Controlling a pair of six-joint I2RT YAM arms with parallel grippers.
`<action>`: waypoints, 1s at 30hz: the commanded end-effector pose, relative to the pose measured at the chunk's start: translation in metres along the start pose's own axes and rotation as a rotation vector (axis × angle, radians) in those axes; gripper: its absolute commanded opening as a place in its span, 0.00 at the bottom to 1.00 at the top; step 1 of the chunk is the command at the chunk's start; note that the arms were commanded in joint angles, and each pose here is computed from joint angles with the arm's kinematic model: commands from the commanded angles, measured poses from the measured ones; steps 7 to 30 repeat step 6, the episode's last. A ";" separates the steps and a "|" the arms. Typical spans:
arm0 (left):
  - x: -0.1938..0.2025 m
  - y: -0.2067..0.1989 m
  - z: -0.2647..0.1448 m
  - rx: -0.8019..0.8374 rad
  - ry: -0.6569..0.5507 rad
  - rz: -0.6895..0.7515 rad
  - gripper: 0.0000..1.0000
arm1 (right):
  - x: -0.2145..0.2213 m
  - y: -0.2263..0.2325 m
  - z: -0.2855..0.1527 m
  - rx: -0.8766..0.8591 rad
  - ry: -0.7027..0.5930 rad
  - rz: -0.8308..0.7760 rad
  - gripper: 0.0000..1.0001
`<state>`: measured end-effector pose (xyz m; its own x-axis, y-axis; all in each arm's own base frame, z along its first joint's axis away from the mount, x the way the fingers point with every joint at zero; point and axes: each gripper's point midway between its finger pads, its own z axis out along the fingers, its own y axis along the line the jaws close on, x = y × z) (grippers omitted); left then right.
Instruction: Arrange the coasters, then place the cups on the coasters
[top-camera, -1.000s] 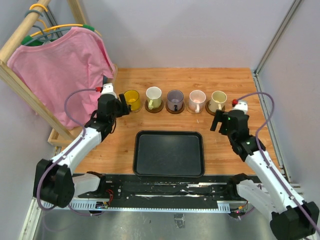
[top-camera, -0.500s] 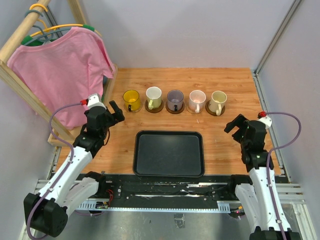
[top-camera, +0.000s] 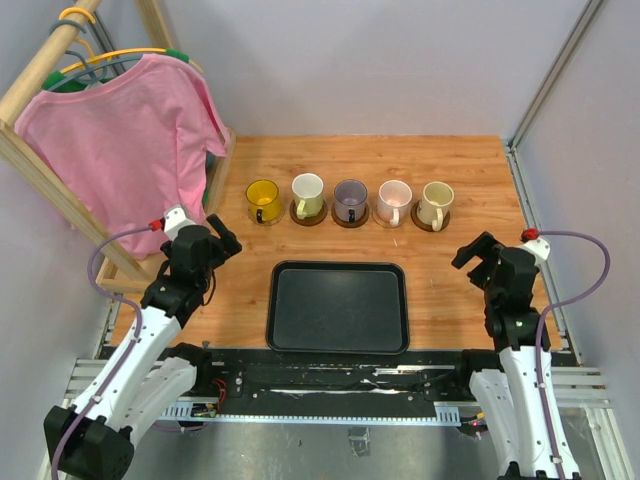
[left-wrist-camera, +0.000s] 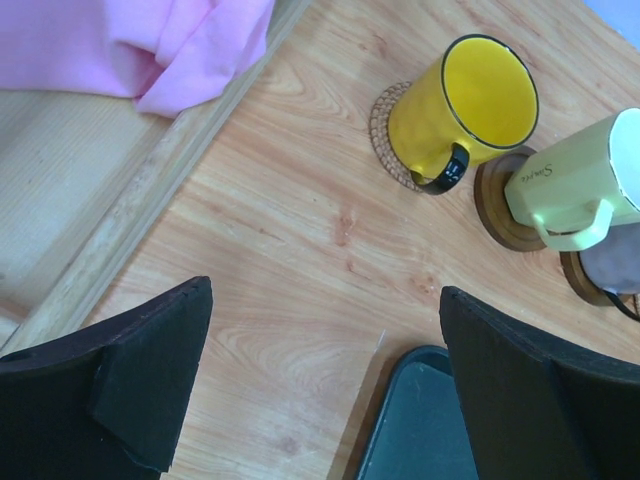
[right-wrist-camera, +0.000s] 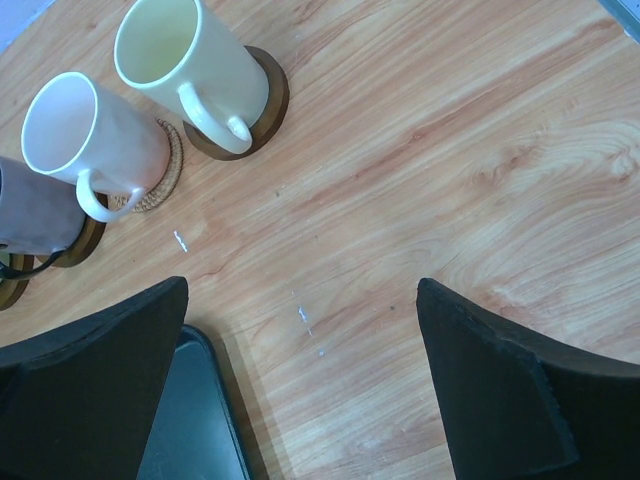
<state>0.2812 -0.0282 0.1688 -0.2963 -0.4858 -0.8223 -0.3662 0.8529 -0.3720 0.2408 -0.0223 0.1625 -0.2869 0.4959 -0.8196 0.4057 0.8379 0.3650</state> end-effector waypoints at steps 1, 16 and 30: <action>-0.005 0.014 0.003 -0.077 -0.038 -0.021 1.00 | -0.002 -0.009 0.000 0.041 -0.008 -0.003 0.98; 0.001 0.016 0.006 -0.091 -0.015 -0.024 1.00 | -0.003 -0.010 -0.001 0.044 -0.014 -0.014 0.98; 0.001 0.016 0.006 -0.091 -0.015 -0.024 1.00 | -0.003 -0.010 -0.001 0.044 -0.014 -0.014 0.98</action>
